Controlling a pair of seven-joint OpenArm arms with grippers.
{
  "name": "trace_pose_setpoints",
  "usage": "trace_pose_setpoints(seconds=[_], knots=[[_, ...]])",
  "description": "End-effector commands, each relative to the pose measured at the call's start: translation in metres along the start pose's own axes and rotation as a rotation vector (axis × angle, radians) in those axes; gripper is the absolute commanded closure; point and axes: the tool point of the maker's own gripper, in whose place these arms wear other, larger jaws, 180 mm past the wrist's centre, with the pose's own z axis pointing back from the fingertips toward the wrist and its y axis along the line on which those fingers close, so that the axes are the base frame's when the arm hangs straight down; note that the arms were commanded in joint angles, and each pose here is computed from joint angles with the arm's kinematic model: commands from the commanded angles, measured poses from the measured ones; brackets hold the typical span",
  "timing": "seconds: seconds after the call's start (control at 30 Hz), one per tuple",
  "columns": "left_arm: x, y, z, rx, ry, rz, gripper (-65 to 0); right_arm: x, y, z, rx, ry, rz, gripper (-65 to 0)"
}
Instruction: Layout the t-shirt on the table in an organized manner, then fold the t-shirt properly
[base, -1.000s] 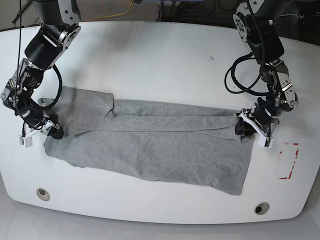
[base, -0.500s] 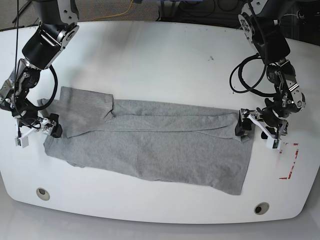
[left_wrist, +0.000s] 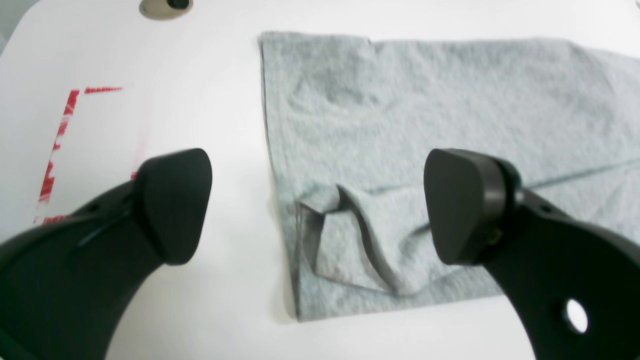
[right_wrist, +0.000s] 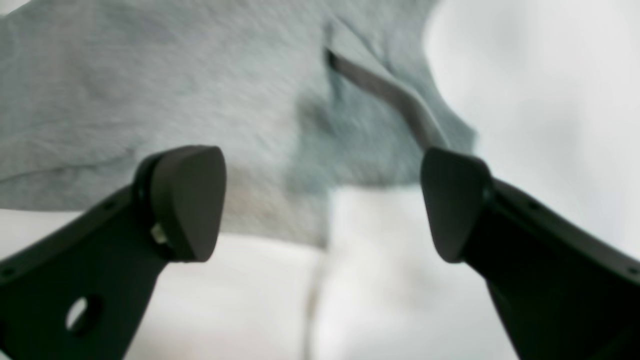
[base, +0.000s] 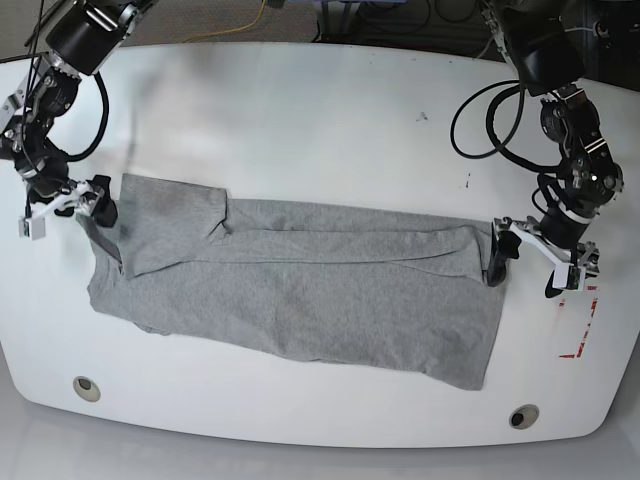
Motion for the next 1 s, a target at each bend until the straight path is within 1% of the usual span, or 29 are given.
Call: trace_pose_setpoints(seconds=[0.0, 0.3, 0.47, 0.67, 0.83, 0.97], knots=[[0.027, 0.000, 0.004, -0.002, -0.098, -0.020, -65.0, 0.010, 0.001, 0.003, 0.014, -0.050, -0.009, -57.7], [0.018, -0.005, 0.018, -0.002, -0.092, -0.040, -65.0, -0.031, -0.006, -0.007, 0.049, 0.035, -0.060, -57.7], [0.014, -0.007, 0.022, -0.005, -0.105, -0.034, -65.0, -0.033, -0.007, -0.013, 0.064, 0.024, -0.082, -57.7], [0.009, -0.008, 0.024, -0.007, -0.100, -0.031, -65.0, -0.047, -0.009, -0.025, 0.085, 0.051, -0.152, -57.7], [0.009, -0.007, 0.025, -0.004, -0.101, -0.030, -65.0, -0.048, -0.006, -0.029, 0.102, 0.055, -0.148, -57.7], [0.011, -0.007, 0.025, -0.003, -0.103, -0.034, -65.0, -0.049, 0.006, -0.036, 0.130, 0.079, -0.119, -57.7]])
